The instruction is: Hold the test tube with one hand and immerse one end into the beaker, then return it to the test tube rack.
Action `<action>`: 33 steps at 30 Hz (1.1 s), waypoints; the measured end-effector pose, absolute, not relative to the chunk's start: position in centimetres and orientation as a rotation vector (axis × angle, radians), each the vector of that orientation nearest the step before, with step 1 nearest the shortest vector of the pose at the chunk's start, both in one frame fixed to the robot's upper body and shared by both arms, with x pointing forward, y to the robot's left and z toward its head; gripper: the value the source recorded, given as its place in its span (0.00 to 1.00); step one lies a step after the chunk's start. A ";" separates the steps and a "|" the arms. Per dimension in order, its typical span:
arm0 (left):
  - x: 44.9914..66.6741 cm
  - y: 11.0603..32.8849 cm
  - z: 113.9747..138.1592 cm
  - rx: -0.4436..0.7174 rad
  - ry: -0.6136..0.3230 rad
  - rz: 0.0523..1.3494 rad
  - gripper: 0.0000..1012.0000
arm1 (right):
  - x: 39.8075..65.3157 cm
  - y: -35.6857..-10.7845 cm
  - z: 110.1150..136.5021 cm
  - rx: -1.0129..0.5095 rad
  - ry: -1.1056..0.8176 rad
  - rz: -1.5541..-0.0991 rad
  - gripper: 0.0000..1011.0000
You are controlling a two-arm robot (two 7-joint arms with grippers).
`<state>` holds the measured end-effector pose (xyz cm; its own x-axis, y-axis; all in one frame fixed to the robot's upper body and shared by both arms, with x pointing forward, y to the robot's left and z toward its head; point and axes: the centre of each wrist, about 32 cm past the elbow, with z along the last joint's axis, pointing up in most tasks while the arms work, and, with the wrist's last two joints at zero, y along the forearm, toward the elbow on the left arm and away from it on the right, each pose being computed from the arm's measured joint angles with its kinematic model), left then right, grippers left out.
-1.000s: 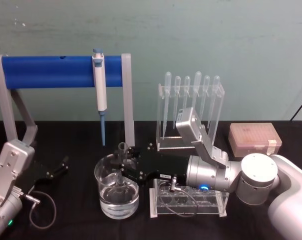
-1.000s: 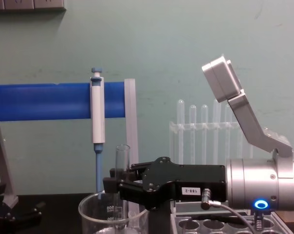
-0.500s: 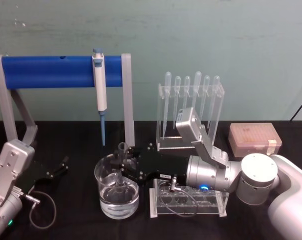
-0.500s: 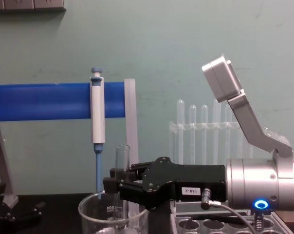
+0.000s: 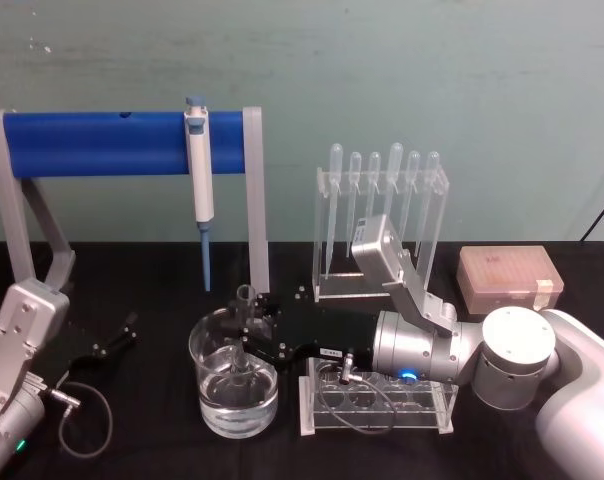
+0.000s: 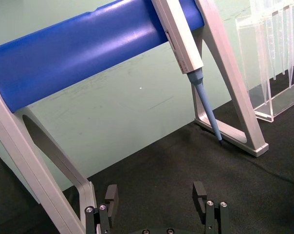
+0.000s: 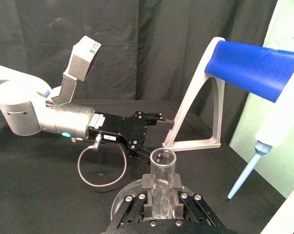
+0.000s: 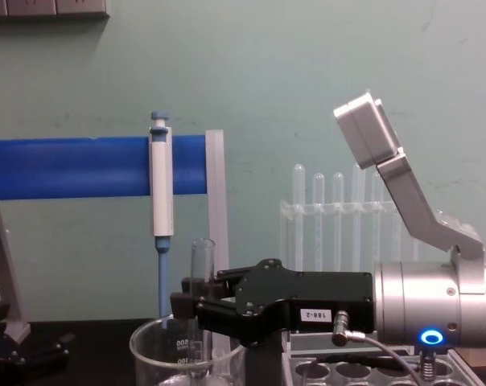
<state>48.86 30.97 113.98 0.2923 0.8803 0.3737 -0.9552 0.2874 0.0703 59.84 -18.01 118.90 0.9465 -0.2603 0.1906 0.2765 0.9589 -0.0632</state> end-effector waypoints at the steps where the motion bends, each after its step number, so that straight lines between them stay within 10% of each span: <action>1: 48.9 31.0 114.0 0.304 -0.285 1.248 0.99 | 59.8 -18.0 118.9 -0.090 -0.182 -0.274 0.22; 33: 48.9 31.0 114.0 0.304 -0.285 1.248 0.99 | 59.8 -18.0 118.9 -0.090 -0.182 -0.274 0.22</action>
<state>48.86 30.97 113.98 0.2922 0.8803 0.3737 -0.9553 0.2873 0.0702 59.84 -18.01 118.90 0.9465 -0.2603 0.1906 0.2764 0.9590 -0.0632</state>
